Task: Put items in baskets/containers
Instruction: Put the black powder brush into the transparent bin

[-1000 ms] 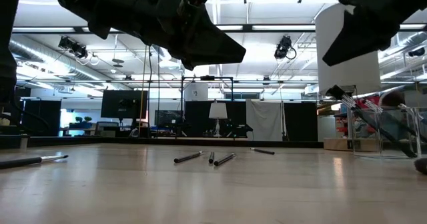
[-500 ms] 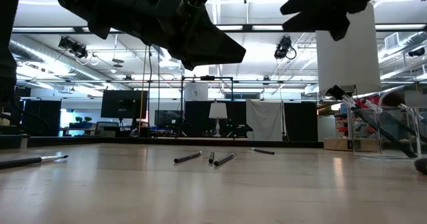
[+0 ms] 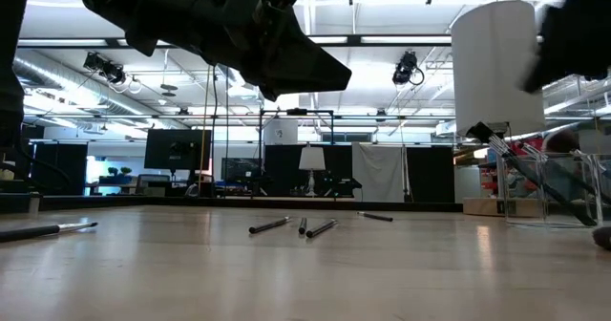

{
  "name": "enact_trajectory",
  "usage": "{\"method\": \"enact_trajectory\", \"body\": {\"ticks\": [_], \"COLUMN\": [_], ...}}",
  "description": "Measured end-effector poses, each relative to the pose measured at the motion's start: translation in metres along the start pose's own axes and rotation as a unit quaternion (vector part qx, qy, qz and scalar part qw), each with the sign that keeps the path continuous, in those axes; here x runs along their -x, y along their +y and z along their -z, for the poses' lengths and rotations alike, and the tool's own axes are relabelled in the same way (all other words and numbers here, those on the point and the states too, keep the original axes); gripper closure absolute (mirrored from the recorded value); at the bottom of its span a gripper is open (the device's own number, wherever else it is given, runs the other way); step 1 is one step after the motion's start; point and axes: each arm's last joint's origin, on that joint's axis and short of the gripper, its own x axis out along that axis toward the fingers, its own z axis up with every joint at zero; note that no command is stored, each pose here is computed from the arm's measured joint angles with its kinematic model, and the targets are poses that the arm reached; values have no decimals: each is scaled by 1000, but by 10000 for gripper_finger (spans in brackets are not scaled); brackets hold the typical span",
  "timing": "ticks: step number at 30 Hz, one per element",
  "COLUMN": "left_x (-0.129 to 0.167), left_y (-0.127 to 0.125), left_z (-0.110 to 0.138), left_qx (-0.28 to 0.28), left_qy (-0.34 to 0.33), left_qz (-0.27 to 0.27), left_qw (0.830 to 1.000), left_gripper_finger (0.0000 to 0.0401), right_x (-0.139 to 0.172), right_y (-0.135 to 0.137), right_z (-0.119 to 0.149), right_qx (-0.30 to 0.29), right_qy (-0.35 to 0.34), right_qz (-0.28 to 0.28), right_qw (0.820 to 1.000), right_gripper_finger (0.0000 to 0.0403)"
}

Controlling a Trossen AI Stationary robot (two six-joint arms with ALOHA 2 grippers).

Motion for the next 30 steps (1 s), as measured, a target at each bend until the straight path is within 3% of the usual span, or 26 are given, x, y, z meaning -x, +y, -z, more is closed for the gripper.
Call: {"method": "enact_trajectory", "body": {"ticks": [6,13,17,30], "left_x": [0,0,0,0], "left_y": [0,0,0,0], "left_z": [0,0,1,1], "left_qx": [0,-3,-4,-5], "left_qy": [0,1,4,3], "left_qz": [0,0,0,0], "left_qw": [1000,1000,1000,1000], "left_gripper_finger": [284,284,284,284], "right_x": [6,-3,-14,-62], "right_y": [-7,-20,-20,-25], "right_z": [18,32,38,46], "right_qx": [-171,-294,-324,-320], "right_qy": [122,131,133,138], "right_qz": [44,85,104,142], "right_qw": [977,943,931,927], "right_gripper_finger": [188,120,124,190]}}
